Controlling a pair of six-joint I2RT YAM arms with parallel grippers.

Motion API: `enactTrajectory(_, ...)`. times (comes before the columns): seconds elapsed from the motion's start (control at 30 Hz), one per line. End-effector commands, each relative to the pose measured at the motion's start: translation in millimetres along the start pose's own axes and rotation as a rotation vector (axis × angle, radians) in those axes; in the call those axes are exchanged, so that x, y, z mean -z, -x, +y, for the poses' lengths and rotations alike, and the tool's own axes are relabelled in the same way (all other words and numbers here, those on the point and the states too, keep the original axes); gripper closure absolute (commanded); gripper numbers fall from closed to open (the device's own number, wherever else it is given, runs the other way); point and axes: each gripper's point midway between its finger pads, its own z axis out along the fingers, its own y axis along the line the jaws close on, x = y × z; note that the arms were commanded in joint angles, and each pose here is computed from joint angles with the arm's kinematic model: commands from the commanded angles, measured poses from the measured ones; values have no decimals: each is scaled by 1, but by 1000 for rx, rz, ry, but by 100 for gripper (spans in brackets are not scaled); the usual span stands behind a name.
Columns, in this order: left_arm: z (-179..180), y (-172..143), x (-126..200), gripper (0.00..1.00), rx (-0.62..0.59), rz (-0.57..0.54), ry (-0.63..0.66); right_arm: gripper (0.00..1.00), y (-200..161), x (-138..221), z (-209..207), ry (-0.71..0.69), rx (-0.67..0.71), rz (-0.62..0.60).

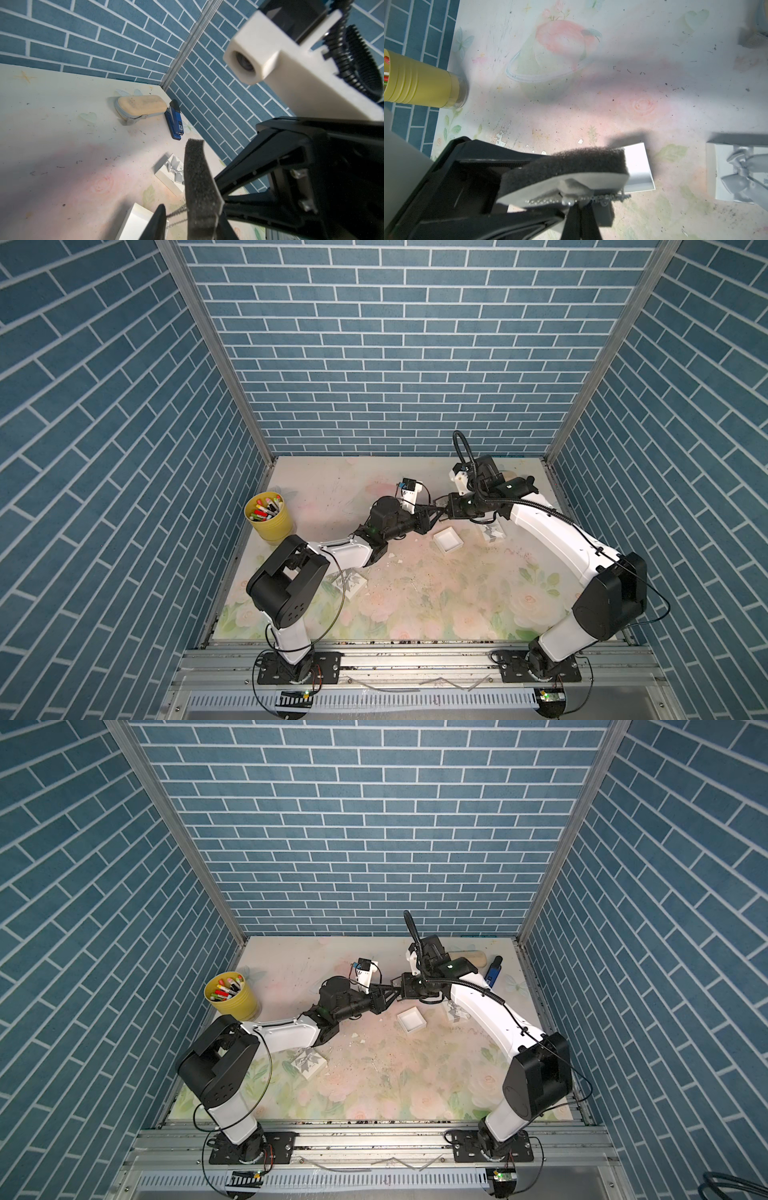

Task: Take the necklace out of the lift-off lid jewelry box
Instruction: Take out the inner lining from the jewelry box.

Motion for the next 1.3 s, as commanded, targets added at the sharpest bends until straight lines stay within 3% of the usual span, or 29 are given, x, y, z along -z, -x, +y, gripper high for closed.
enactTrajectory(0.0, -7, 4, -1, 65, -21, -2, -19, 100, 4, 11, 8, 25, -19, -32)
enactTrajectory(0.23, -13, 11, 0, 81, -47, -24, -44, 100, 0, 10, 6, 25, -15, -24)
enactTrajectory(0.43, -20, 18, 6, 89, -119, -43, -53, 87, -1, 13, 3, 14, 4, -42)
enactTrajectory(0.67, -26, 22, 11, 91, -237, -19, -41, 68, 3, 30, 12, 49, 57, -97)
enactTrajectory(0.97, -28, 38, 23, 92, -441, 23, 58, 66, 5, 52, 18, 94, 102, -192)
enactTrajectory(1.27, -30, 56, 44, 92, -603, 39, 167, 65, 10, 48, 23, 179, 89, -266)
